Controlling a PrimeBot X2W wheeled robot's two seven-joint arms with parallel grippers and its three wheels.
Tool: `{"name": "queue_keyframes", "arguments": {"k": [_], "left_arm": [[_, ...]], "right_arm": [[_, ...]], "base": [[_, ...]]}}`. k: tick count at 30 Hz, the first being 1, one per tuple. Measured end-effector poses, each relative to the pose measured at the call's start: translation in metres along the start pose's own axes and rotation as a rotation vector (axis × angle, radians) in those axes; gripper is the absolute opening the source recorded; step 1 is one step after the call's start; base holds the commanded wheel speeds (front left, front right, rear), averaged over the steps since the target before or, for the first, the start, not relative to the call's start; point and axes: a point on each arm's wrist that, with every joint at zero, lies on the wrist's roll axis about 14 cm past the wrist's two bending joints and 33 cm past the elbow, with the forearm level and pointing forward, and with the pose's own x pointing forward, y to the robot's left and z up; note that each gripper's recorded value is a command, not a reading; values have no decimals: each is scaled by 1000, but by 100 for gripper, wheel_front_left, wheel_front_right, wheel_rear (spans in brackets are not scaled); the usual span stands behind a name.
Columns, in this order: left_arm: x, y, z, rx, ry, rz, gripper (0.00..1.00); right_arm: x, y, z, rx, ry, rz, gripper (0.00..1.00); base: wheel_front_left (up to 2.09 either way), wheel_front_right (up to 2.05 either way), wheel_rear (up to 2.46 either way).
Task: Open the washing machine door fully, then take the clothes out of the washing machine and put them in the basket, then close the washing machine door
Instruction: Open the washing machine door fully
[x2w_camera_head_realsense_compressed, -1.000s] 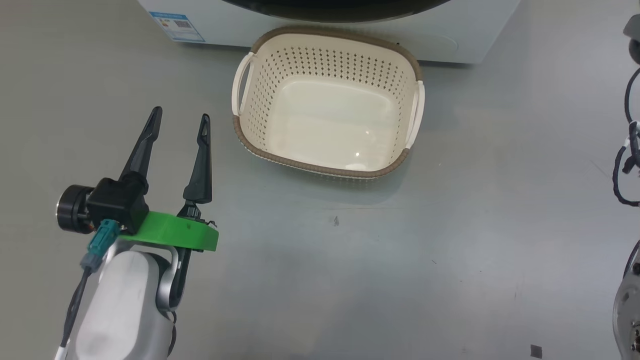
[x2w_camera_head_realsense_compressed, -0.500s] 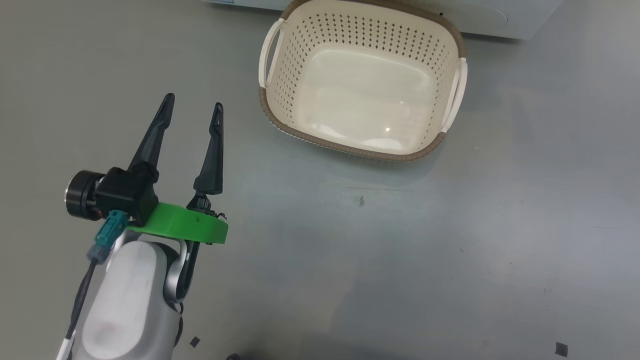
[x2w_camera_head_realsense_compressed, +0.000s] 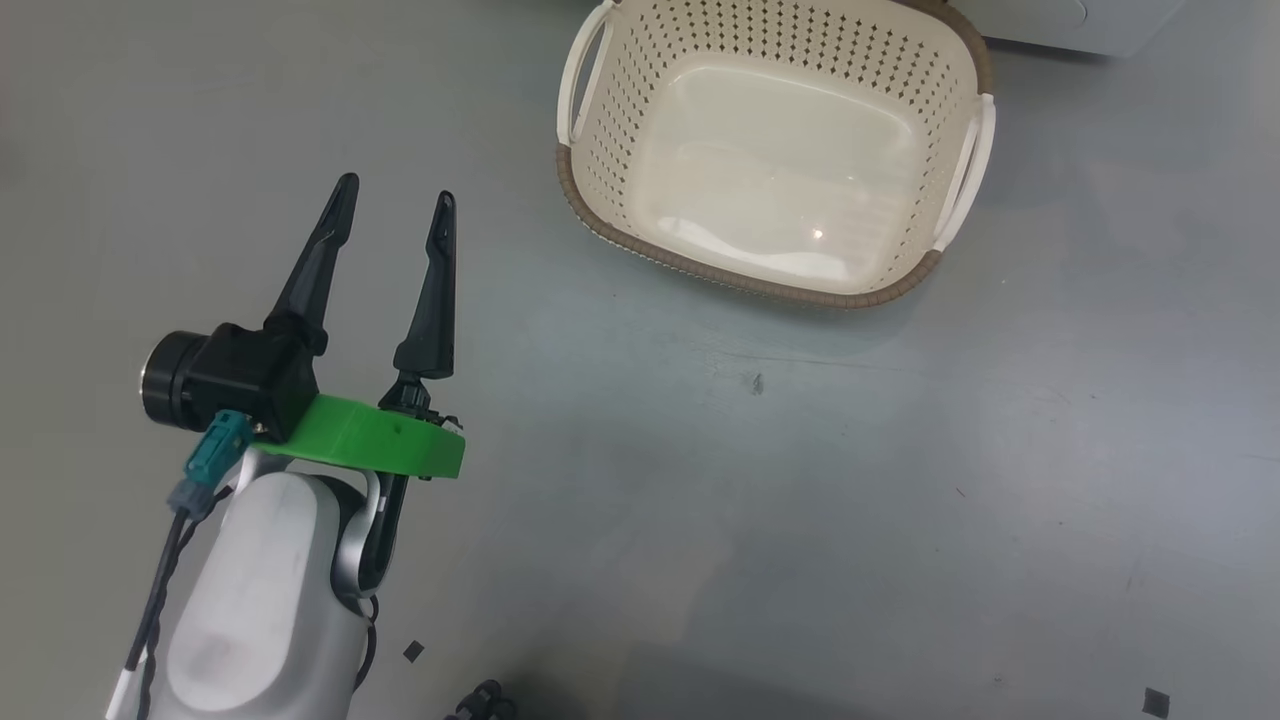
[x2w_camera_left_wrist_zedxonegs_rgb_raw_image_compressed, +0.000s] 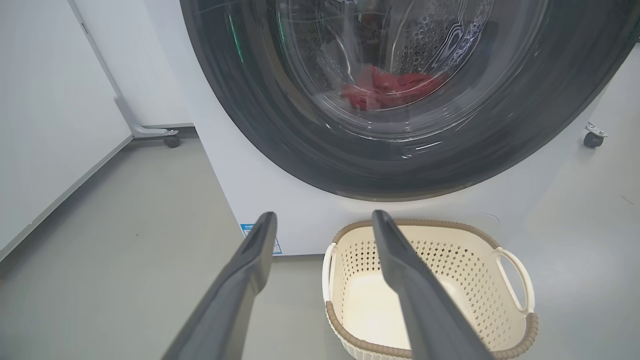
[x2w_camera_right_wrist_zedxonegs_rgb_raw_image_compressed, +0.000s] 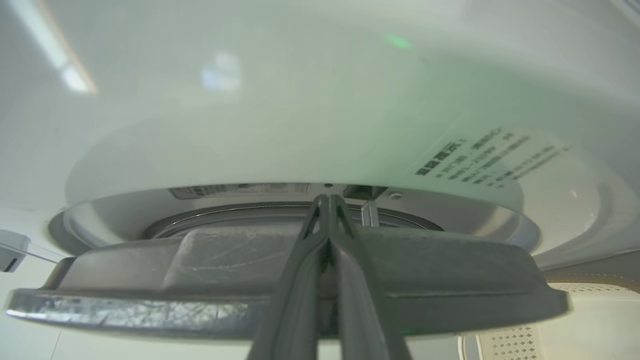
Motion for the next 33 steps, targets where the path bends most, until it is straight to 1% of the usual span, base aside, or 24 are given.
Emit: {"name": "queue_keyframes", "arguments": {"k": [8,15,22,31,33], "left_arm": [[2,-1,-1,2,0,2,100],[5,-3,1,-5,-8,-2,100],[6,-5,2,-6,-10,-2,100],[7,-9,3,-12,-14,-12,100],[8,-10,3,-12,-16,-16,100]], "right_arm": [[3,0,0,6,28,-5,0],[1,-6,-3,33,67,-16,0],[-3,-5,-8,71,122,2,0],[-11,0,-8,90,174,24,0],[-14,1,-9,78,190,29,0]], "base": [[0,0,0],[0,0,0],[0,0,0],[0,0,0],[0,0,0]]}}
